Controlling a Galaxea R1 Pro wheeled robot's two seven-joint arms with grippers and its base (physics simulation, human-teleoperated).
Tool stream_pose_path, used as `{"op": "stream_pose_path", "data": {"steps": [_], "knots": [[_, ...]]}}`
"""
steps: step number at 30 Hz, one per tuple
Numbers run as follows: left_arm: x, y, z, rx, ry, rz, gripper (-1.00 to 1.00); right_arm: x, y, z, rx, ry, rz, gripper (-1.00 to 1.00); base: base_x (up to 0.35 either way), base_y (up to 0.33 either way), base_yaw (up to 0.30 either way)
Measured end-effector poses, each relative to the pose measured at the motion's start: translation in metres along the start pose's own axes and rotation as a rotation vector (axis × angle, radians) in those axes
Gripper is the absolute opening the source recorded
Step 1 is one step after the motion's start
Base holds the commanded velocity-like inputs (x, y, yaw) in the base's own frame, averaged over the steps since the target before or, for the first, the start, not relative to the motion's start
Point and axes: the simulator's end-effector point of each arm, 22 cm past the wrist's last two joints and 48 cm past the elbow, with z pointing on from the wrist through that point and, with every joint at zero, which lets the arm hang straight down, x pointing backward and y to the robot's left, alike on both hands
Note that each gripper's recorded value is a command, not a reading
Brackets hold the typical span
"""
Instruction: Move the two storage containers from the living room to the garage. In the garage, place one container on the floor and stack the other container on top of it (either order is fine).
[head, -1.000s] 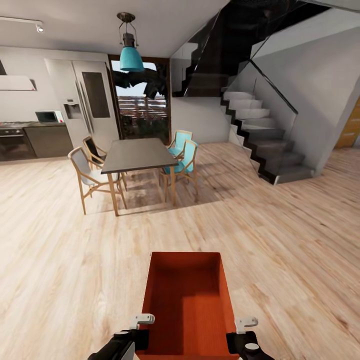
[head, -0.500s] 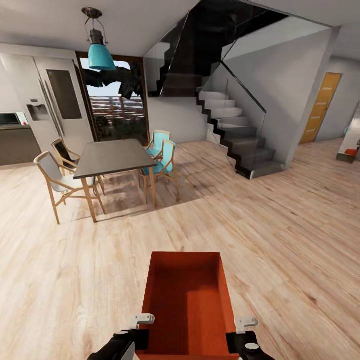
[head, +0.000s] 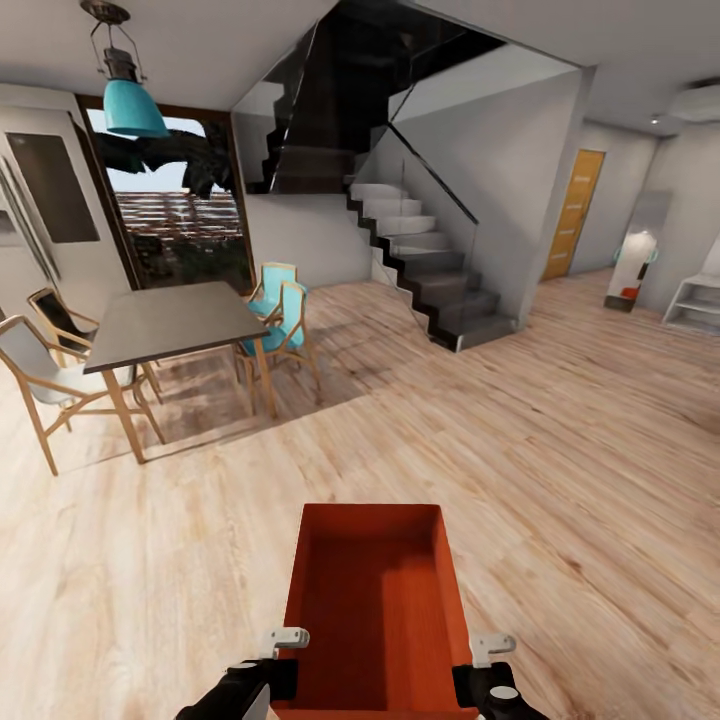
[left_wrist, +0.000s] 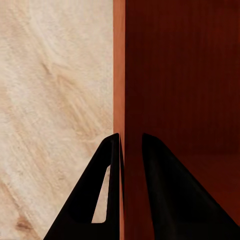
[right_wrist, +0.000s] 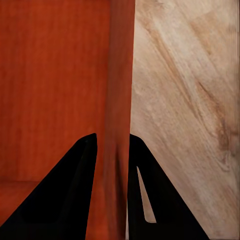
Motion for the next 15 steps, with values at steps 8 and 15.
{"op": "stream_pose_path", "data": {"steps": [8,15], "knots": [[0.0000,0.0000,0.0000,0.000,0.000,0.000,-1.00,-0.0001,0.0000,0.0000,0.000,0.000,0.000,-1.00,0.000,0.000,-0.284],[0.0001,0.0000,0.0000,0.000,0.000,0.000,-1.00,0.0002,0.0000,0.0000,0.000,0.000,0.000,-1.00,0.000,0.000,-0.284]]}}
